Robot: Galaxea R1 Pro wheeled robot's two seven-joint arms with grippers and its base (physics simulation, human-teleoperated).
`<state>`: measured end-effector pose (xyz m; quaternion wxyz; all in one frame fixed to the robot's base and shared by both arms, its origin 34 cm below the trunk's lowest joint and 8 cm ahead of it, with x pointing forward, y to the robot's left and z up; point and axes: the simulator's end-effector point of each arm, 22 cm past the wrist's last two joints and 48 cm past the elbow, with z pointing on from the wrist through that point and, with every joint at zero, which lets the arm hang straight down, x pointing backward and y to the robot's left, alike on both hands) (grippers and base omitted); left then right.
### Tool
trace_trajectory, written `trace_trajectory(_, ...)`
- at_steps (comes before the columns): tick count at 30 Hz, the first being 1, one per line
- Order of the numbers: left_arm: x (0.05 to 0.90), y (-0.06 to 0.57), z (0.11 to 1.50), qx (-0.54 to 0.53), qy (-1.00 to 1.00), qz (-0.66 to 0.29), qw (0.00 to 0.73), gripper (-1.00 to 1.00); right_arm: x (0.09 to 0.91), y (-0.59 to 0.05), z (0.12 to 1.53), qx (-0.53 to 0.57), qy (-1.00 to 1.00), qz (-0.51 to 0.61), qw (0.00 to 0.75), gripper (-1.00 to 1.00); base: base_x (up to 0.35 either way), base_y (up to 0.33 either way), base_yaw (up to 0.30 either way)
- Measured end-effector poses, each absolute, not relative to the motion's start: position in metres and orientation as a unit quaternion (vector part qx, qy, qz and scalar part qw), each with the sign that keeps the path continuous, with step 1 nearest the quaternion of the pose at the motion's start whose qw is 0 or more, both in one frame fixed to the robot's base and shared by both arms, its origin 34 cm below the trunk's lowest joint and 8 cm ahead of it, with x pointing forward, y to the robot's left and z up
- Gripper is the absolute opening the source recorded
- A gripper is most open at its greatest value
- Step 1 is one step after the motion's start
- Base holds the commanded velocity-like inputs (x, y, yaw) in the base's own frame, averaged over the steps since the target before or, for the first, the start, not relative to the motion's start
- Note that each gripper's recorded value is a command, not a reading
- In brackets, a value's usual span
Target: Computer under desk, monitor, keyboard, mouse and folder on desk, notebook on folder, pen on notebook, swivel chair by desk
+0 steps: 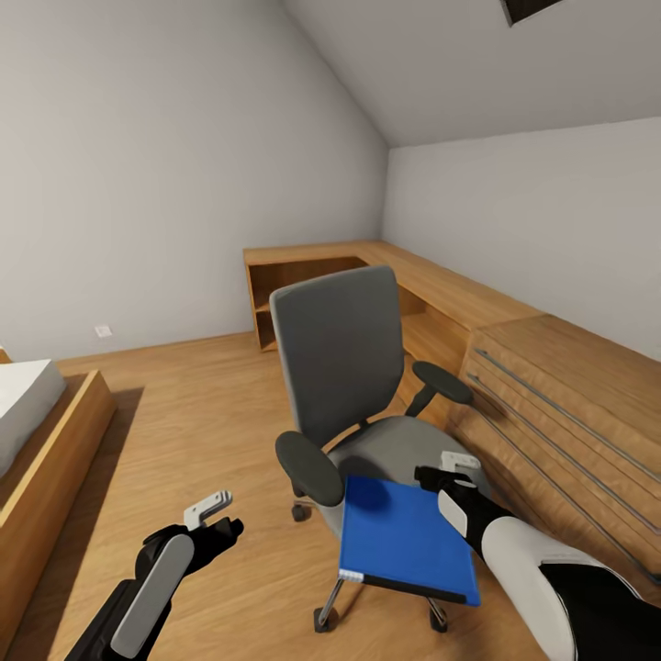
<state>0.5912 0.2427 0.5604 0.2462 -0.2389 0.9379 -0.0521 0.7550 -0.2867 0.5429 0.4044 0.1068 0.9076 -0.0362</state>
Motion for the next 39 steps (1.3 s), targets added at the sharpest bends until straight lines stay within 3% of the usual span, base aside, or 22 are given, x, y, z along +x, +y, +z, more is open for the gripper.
trace_trajectory(39,0.597,0.244,0.629,-0.239,0.940,-0.046,0.238,1.00,0.797,-0.292,0.662,0.109,0.888,-0.031,0.446,1.00,0.000,0.000,0.000)
